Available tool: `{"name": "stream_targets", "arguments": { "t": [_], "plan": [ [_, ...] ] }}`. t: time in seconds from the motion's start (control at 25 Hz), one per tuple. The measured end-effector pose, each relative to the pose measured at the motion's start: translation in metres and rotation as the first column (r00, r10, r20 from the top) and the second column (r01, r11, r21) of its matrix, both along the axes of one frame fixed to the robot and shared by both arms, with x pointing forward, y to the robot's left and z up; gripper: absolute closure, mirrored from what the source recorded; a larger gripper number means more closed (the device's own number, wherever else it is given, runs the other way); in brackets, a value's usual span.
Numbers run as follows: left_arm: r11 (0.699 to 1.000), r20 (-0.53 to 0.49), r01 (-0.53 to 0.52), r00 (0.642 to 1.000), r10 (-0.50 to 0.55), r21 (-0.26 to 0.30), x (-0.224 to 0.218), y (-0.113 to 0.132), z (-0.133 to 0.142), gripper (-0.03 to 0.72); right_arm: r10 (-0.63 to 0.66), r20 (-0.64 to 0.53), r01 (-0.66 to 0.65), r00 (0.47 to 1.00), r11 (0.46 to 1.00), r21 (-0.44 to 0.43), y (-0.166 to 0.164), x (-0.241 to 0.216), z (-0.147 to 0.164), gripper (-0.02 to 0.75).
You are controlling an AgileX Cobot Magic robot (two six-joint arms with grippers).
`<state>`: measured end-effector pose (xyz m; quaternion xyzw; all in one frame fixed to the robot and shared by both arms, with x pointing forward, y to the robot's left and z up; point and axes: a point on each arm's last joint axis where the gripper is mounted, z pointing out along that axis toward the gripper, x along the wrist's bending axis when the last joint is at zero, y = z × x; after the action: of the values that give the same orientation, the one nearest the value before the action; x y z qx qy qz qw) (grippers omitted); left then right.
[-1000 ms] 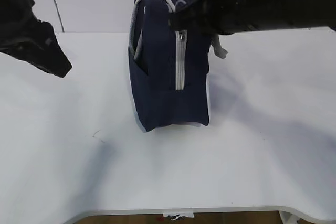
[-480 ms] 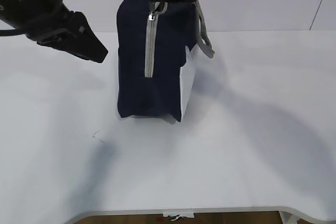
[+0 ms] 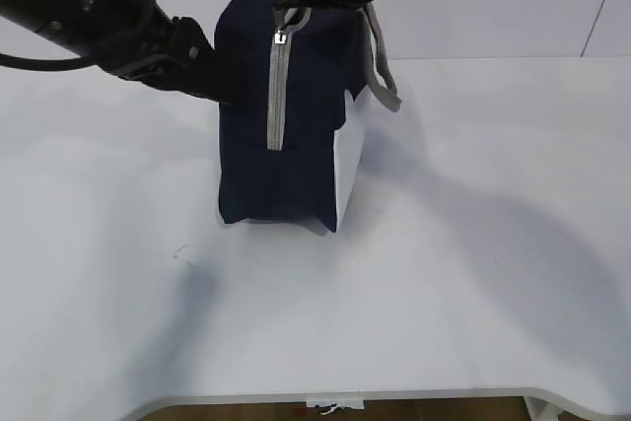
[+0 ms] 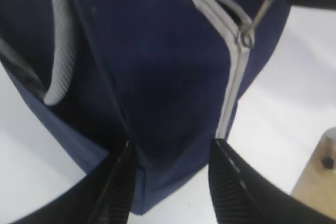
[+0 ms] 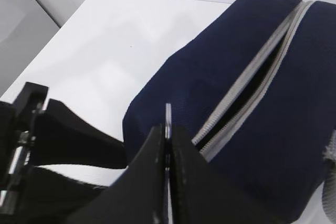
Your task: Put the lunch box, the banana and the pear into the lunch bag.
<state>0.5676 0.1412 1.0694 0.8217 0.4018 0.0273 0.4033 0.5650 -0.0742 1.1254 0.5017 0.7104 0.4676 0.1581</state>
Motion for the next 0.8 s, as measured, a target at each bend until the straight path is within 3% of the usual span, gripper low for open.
{"name": "stream_targets", "arguments": {
  "t": [0.2,0.4,0.48,0.6,0.8],
  "plan": [
    [0.999,0.012,-0.029,1.000,0.029,-0.019,0.011,-0.004,-0.011,0.376,-0.001,-0.005,0.001,1.000,1.000,0.008,0.000,0.000,0.000,0.748],
    [1.000,0.013,-0.019,1.000,0.019,-0.011,0.013,-0.004,-0.016,0.615,-0.002,-0.009,0.002,1.000,1.000,0.013,0.001,0.000,0.000,0.748],
    [1.000,0.019,-0.007,1.000,0.007,-0.004,0.013,-0.005,-0.017,0.676,-0.001,-0.009,0.001,1.000,1.000,0.013,0.001,0.000,0.000,0.748],
    [1.000,0.021,0.015,1.000,-0.016,0.019,0.012,-0.004,-0.018,0.689,-0.001,-0.010,0.001,1.000,1.000,0.012,0.001,0.000,0.000,0.748],
    [0.992,0.043,0.069,0.996,-0.074,0.108,0.006,0.001,-0.015,0.691,0.000,-0.020,0.001,1.000,1.000,0.009,0.001,-0.001,-0.001,0.748]
  ]
}}
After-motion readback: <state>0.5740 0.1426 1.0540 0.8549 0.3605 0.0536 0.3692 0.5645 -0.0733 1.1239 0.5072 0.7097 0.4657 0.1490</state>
